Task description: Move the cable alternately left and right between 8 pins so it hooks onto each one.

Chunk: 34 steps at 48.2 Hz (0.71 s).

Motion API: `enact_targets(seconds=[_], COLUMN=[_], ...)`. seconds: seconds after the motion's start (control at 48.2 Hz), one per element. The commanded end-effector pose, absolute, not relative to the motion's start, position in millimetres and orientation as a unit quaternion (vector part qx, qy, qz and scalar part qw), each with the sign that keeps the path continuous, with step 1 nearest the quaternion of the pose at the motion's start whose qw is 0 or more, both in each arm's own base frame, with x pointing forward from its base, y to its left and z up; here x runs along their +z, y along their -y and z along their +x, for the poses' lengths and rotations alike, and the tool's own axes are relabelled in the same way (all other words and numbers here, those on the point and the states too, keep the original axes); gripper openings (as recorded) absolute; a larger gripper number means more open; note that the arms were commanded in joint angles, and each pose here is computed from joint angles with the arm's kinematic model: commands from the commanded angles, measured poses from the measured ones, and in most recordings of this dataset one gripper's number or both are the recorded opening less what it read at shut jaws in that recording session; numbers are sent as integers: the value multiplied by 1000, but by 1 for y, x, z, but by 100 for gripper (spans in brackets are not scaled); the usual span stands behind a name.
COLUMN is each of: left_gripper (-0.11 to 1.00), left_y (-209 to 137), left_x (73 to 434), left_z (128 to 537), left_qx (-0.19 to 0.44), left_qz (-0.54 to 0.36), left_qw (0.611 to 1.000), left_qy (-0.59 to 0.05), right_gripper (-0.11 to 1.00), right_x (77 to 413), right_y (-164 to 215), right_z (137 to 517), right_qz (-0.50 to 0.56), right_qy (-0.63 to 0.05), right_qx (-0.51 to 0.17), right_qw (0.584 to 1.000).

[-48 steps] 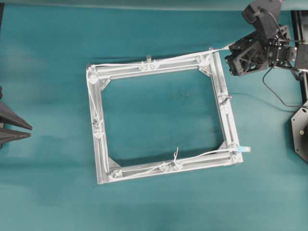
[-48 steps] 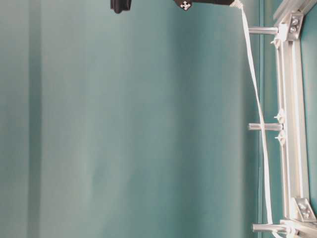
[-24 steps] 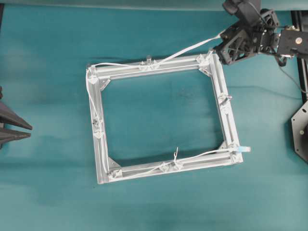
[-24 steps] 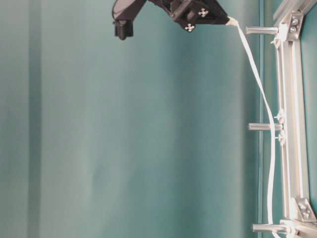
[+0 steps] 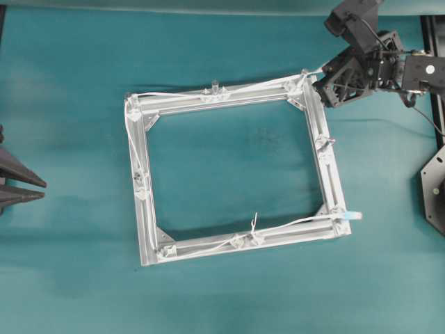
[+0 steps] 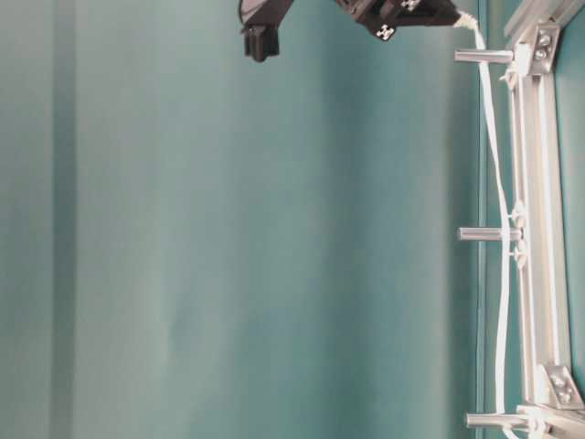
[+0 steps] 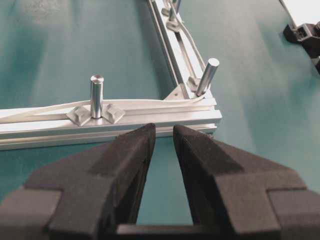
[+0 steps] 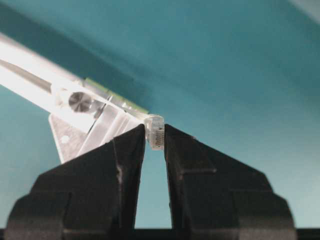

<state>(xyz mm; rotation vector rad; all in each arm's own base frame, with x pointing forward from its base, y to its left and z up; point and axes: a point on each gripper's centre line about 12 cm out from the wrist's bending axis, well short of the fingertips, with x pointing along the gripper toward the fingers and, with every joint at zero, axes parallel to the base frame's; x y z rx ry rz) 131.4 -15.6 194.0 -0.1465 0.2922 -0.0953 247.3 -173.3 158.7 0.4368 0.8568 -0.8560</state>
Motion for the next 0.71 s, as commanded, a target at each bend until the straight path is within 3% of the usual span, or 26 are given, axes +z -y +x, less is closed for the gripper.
enact_targets(seconds=[0.0, 0.436, 0.685], left_gripper=[36, 36, 36], left_y=[15, 15, 15], left_x=[198, 198, 198], left_z=[133, 133, 133], left_qx=[-47, -47, -47], left_qz=[-70, -70, -70], left_qw=[986, 986, 986], left_qy=[-141, -141, -141], right_gripper=[15, 15, 15], right_x=[161, 156, 148], right_y=[174, 165, 150], right_z=[248, 250, 251], right_qz=[225, 393, 444], right_qy=[-383, -304, -299], right_qx=[-402, -443, -441], right_qw=[800, 746, 721])
